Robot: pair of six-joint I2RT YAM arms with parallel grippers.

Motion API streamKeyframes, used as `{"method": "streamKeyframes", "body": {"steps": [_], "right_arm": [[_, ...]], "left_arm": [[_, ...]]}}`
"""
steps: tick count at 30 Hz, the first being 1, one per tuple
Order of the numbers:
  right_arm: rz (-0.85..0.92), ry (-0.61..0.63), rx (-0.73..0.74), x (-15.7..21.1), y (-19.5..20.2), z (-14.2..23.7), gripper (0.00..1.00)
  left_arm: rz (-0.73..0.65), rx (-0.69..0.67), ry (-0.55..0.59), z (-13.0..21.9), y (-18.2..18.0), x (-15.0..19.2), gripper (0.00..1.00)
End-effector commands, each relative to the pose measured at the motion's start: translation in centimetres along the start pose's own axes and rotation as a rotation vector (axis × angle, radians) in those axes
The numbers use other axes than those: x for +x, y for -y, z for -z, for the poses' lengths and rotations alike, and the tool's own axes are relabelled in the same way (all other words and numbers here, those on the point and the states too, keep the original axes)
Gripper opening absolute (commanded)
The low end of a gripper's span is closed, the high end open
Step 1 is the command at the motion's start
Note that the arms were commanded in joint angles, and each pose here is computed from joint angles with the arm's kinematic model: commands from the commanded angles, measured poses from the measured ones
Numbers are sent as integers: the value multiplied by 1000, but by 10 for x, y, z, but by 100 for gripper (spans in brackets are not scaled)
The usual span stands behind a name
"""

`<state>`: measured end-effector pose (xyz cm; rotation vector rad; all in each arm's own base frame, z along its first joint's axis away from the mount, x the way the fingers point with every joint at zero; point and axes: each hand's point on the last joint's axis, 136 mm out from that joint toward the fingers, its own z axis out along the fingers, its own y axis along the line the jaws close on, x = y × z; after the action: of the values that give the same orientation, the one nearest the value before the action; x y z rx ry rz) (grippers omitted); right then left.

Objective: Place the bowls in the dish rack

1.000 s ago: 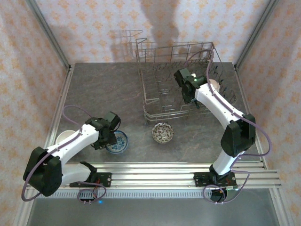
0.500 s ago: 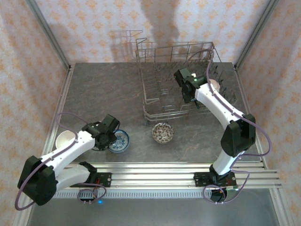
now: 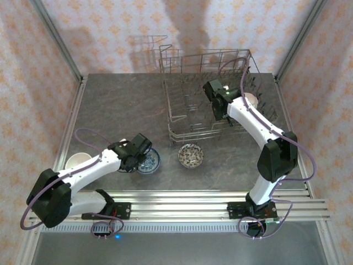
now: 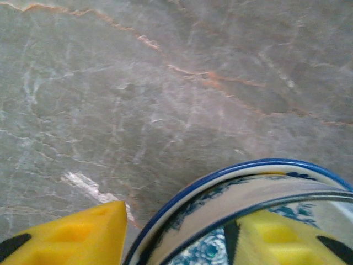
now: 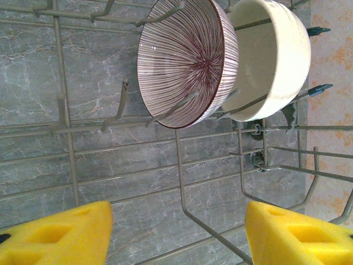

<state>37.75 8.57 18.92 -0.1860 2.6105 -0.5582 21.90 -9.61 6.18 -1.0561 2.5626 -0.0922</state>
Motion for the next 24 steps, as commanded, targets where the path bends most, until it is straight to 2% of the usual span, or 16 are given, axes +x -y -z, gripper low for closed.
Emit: {"method": "streamKeyframes", "body": {"steps": [1, 5, 16, 24], "right_arm": [[-12, 28, 3, -7, 1, 5, 65], [-4, 20, 10, -6, 1, 3, 65], [-11, 26, 7, -2, 5, 7, 65], [-13, 15, 12, 1, 5, 6, 64]], "left_arm": [[-106, 9, 86, 23, 15, -22, 55], [-211, -36, 92, 31, 11, -27, 57], [-425, -173, 45, 25, 7, -27, 57], [-540, -176, 10, 18, 20, -24, 54]]}}
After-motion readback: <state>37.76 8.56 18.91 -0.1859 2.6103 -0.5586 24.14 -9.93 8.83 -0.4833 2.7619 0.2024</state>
